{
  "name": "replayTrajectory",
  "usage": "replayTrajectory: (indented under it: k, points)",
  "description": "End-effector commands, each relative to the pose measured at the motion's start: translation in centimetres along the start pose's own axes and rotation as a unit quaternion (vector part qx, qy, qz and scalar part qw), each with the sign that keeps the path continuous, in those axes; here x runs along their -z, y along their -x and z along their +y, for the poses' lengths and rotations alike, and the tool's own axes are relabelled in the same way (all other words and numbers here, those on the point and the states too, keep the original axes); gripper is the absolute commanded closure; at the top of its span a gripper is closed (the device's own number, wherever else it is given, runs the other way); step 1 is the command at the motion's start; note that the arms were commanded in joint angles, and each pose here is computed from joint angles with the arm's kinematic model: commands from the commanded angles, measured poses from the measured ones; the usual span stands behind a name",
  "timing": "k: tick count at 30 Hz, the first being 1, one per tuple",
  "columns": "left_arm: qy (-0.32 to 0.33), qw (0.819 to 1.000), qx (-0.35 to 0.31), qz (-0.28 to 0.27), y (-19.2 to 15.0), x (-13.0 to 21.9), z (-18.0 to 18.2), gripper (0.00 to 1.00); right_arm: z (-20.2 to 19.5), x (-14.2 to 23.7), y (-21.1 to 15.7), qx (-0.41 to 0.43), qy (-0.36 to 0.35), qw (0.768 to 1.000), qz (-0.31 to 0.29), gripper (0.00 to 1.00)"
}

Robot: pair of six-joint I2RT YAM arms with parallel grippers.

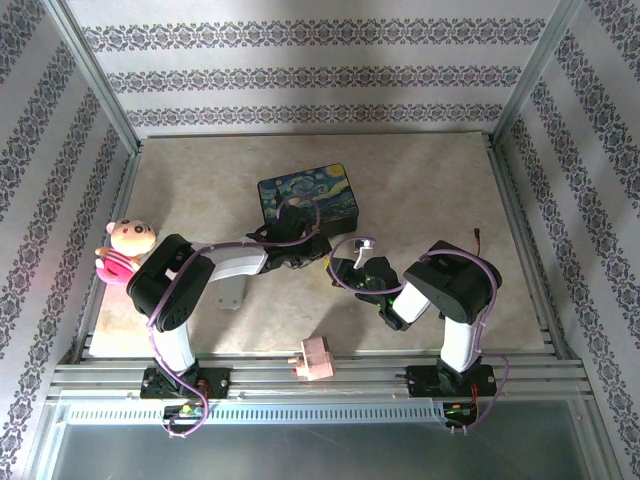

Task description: Unlock the padlock with the key

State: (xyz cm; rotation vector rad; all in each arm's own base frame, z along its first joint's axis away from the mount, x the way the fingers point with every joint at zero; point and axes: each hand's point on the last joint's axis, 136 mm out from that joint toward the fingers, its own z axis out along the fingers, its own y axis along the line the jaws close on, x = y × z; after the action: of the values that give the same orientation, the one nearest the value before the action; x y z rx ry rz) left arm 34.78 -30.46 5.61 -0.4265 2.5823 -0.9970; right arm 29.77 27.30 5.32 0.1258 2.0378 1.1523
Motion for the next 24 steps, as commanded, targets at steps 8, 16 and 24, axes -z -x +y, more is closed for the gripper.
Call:
replayTrajectory:
  k: [8,16,24]
  points:
    - [-0.039,0.998,0.023,0.033,-1.3,-0.3,-1.2,0.79,1.4,0.1,2.4,-0.001,0.022,0.999,-0.047,0.93]
    - [-0.045,0.998,0.026,0.028,-1.1,-0.2,-1.4,0.79,0.6,1.1,1.8,0.001,0.010,0.999,-0.041,0.88]
    - [-0.048,0.998,0.025,0.031,-1.1,-0.1,-1.8,0.76,0.8,0.2,1.3,-0.002,0.020,0.999,-0.026,0.89]
